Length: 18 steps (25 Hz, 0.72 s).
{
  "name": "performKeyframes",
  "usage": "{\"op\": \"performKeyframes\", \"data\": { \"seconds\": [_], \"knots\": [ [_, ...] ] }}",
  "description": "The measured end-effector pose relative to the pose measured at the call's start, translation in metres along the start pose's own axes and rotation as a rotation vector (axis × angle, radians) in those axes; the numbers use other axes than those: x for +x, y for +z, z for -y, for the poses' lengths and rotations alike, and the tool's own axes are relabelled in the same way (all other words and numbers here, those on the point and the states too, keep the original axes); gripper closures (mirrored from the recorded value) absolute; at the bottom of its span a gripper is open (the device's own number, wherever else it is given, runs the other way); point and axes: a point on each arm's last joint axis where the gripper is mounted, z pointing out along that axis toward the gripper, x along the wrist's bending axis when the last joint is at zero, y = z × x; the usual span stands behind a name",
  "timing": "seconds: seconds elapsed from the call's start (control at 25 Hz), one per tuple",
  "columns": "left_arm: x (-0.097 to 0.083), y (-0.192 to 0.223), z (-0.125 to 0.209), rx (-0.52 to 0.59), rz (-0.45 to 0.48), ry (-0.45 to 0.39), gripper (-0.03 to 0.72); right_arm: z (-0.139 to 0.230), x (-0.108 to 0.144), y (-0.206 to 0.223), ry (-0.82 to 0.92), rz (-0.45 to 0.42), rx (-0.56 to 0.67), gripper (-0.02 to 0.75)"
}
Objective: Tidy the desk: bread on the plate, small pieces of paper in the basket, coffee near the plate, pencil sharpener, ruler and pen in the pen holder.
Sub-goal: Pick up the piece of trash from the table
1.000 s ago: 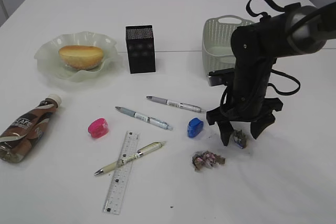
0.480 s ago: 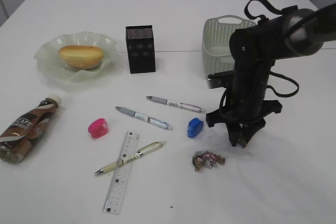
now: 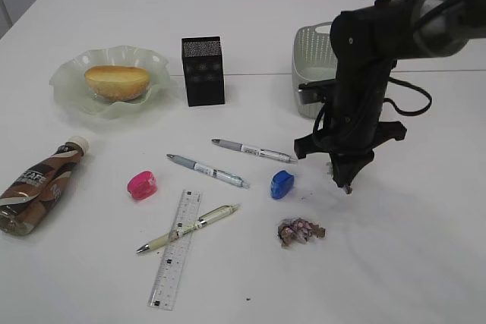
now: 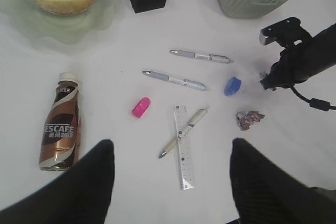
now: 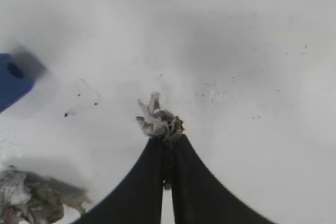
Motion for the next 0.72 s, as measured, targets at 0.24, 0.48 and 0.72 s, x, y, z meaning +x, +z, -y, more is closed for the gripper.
{"op": "performKeyframes", "data": {
  "seconds": [0.24,0.48,0.72],
  "knots": [
    [0.0,0.0,0.0,0.0,0.0,-0.002,0.183,-0.008,0.001,-0.064,0.012,-0.031,-0.094,0.738],
    [0.0,0.0,0.0,0.0,0.0,-0.002,0.183,-0.028,0.003,-0.128,0.016,-0.064,-0.291,0.739],
    [0.0,0.0,0.0,0.0,0.0,-0.002,0.183,-0.051,-0.01,-0.162,0.063,-0.089,-0.439,0.739]
  ]
}}
